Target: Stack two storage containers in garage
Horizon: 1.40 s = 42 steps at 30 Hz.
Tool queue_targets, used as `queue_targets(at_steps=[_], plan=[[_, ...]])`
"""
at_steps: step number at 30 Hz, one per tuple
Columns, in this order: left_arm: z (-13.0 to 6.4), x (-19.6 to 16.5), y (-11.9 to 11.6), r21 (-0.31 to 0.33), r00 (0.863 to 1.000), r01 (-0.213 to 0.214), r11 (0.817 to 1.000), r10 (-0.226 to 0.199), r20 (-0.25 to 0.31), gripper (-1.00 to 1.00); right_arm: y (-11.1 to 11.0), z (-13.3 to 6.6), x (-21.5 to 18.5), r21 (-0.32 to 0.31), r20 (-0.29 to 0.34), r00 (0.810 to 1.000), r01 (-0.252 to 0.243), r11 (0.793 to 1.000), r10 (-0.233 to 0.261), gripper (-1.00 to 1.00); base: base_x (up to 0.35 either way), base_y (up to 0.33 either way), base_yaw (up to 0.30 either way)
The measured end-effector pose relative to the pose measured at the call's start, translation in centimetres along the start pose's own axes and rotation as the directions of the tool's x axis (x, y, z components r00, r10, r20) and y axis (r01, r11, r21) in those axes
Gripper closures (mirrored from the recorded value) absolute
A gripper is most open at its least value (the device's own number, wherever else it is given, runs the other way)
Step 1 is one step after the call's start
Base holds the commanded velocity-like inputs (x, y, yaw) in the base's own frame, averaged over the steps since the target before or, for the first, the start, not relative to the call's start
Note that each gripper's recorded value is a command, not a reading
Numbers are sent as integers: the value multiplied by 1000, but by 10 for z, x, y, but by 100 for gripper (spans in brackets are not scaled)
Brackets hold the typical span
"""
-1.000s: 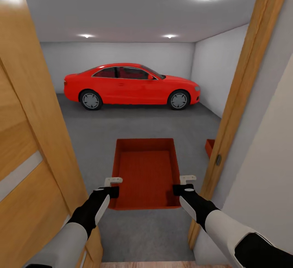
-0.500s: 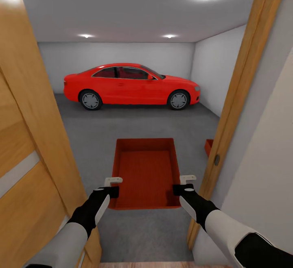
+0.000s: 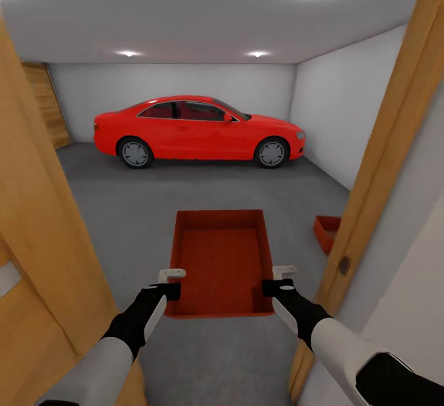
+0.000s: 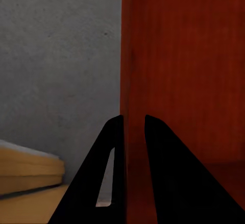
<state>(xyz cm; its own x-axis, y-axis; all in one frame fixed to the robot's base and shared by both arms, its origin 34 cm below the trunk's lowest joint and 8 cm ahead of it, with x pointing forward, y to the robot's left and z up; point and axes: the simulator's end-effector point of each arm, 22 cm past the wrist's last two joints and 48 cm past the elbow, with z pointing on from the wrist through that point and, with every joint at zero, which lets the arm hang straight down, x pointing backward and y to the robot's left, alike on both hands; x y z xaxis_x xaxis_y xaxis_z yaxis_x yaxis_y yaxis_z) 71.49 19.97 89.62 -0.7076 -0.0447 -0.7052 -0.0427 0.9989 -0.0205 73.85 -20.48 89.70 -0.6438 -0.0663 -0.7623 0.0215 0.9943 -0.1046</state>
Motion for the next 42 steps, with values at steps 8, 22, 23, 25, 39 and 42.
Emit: queue_targets(at_steps=[8, 22, 23, 25, 39, 42], plan=[[0, 0, 0, 0, 1000, 0, 1000, 0, 0, 100, 0, 0, 0, 0, 0, 1000, 0, 1000, 0, 100, 322, 0, 0], [0, 0, 0, 0, 1000, 0, 1000, 0, -1, 100, 0, 0, 0, 0, -1, 1000, -1, 1000, 1, 100, 322, 0, 0], [0, 0, 0, 0, 1000, 0, 1000, 0, -1, 100, 0, 0, 0, 0, -1, 1000, -1, 1000, 1, 100, 322, 0, 0], [0, 0, 0, 0, 1000, 0, 1000, 0, -1, 100, 0, 0, 0, 0, -1, 1000, -1, 1000, 1, 100, 322, 0, 0], [0, 1, 0, 0, 1000, 0, 1000, 0, -2, 100, 0, 0, 1, 1, -2, 1000, -1, 1000, 1, 100, 322, 0, 0], [0, 1, 0, 0, 1000, 0, 1000, 0, -2, 100, 0, 0, 1, 1, -2, 1000, -1, 1000, 1, 100, 322, 0, 0]])
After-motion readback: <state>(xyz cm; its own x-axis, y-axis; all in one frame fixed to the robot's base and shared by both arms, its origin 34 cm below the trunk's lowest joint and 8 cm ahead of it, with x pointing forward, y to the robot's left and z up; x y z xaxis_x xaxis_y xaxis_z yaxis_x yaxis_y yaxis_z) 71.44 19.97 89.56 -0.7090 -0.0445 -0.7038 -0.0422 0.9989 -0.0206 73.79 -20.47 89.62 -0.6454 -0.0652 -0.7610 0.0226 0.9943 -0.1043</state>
